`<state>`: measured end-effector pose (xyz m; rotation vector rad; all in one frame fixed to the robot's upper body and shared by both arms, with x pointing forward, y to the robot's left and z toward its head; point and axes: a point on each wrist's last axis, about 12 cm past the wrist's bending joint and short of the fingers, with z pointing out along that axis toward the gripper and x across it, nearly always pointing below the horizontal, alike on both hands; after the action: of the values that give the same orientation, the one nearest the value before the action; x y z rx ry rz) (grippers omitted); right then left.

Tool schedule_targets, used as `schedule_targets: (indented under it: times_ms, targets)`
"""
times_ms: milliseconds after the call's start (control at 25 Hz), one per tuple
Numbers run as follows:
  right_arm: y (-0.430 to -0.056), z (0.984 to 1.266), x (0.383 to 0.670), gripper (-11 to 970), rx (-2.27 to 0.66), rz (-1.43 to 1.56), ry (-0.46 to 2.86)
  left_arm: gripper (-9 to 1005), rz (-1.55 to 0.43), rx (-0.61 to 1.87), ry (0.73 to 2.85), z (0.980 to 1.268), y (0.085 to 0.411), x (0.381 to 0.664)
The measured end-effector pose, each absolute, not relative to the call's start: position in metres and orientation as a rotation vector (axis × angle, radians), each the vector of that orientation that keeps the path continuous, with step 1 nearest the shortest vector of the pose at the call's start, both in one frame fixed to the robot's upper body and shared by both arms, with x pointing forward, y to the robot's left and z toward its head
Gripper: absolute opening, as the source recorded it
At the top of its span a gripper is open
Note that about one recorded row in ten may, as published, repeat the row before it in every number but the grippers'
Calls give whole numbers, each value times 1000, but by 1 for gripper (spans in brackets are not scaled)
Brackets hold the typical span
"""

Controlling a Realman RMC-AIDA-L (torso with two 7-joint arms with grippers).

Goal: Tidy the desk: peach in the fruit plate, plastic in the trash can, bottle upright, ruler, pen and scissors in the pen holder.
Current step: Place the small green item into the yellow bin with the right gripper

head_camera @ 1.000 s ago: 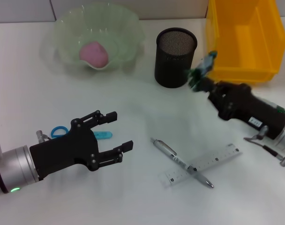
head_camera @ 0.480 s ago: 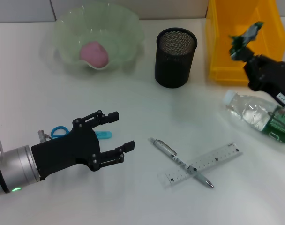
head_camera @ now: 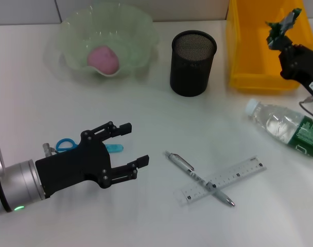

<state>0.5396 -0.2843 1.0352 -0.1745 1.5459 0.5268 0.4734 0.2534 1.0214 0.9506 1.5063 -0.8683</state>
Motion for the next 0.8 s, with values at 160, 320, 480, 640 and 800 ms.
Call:
schedule_targets:
  times_ms: [160,320,480,640,800]
  targets:
    - [-284,1036,549,-1,-159,488,1565,799,-868,952,1509,1021,253,473]
    - [-282,1035,559,-1,-159,462,1609,799,-867,948,1508,1021,253,473]
    - [-279,1035,568,-1,-160,441,1645,799,-868,948,1507,1021,253,474]
    - [-277,1034,571,-1,-165,435,1662,799,-867,948,1506,1022,253,474]
    - [-277,1034,571,-1,-169,436,1663,800,-865,949,1506,1022,253,475]
